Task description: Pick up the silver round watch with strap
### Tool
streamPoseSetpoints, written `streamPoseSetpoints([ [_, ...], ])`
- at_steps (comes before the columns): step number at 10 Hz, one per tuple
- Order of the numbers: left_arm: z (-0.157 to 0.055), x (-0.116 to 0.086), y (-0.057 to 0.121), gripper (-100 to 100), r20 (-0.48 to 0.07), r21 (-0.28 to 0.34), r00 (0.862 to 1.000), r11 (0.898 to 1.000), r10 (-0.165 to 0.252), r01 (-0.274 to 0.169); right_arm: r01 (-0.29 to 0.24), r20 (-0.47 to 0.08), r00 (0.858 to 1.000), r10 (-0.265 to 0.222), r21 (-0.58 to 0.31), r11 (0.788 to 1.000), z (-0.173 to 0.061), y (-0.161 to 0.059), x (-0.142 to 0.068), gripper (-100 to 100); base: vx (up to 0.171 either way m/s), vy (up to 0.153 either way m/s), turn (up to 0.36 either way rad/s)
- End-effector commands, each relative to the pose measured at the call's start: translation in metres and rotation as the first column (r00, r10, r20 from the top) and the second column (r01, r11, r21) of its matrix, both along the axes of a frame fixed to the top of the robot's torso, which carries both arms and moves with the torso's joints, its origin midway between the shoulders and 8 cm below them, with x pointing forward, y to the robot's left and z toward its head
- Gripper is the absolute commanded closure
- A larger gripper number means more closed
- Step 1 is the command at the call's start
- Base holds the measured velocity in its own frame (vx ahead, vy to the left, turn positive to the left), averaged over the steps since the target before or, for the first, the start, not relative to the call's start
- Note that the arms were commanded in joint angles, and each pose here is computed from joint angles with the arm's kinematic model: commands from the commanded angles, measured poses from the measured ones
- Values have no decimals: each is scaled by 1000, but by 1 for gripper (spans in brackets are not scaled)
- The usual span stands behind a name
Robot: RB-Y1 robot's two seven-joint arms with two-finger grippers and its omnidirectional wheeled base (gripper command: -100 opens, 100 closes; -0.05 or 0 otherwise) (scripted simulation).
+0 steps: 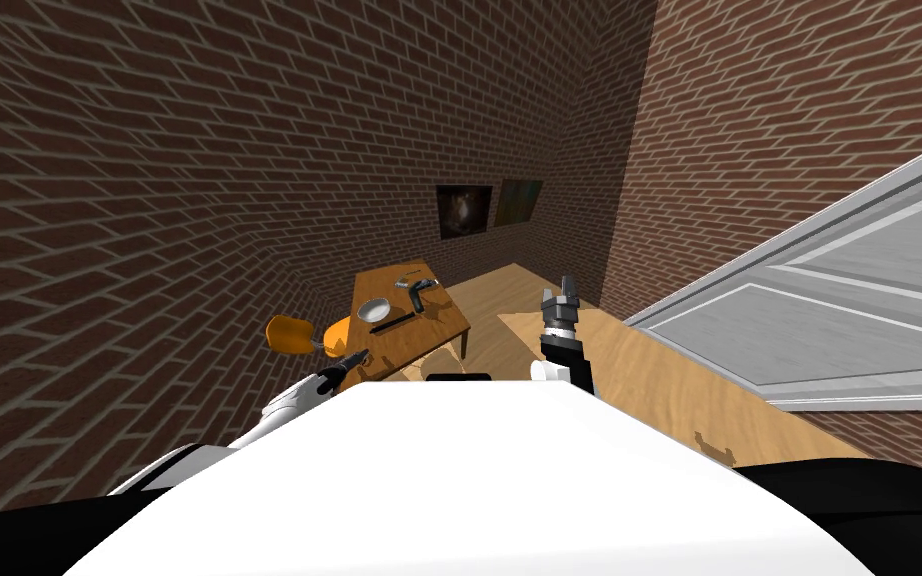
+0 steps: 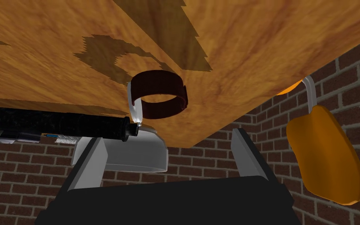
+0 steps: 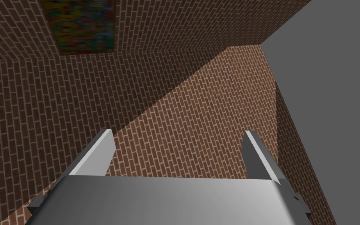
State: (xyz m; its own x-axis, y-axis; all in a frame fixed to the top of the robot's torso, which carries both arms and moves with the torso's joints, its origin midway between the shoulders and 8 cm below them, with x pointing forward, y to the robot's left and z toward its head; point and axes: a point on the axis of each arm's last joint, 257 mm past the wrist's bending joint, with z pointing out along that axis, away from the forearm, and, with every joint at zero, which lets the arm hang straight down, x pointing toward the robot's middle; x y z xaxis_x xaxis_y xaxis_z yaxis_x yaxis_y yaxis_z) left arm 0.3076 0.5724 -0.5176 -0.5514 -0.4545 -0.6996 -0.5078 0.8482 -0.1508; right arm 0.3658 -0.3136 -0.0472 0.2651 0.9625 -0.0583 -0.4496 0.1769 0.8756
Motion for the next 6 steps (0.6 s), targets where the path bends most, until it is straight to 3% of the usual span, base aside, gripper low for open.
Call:
streamPoseSetpoints([
  [1,0,1,-4,-100,-3,7,1000,1000,7,-7,0,0,1000,0,0,1000,0,0,0,0,3,59,14],
  [2,4,8,-8,-100,17,-9,1000,1000,15,-15,0,0,1000,0,0,1000,0,0,0,0,2,26,-5],
  [3,-1,9,-20,-100,0,7,1000,1000,-5,5,0,0,1000,0,0,1000,0,0,0,0,-5,50,33],
  [5,1,12,-22,-100,15,-12,1000,1000,13,-13,0,0,1000,0,0,1000,0,0,0,0,-4,33,7],
  [6,-5,11,-35,-100,-9,0,1000,1000,-7,7,0,0,1000,0,0,1000,0,0,0,0,5,54,38],
])
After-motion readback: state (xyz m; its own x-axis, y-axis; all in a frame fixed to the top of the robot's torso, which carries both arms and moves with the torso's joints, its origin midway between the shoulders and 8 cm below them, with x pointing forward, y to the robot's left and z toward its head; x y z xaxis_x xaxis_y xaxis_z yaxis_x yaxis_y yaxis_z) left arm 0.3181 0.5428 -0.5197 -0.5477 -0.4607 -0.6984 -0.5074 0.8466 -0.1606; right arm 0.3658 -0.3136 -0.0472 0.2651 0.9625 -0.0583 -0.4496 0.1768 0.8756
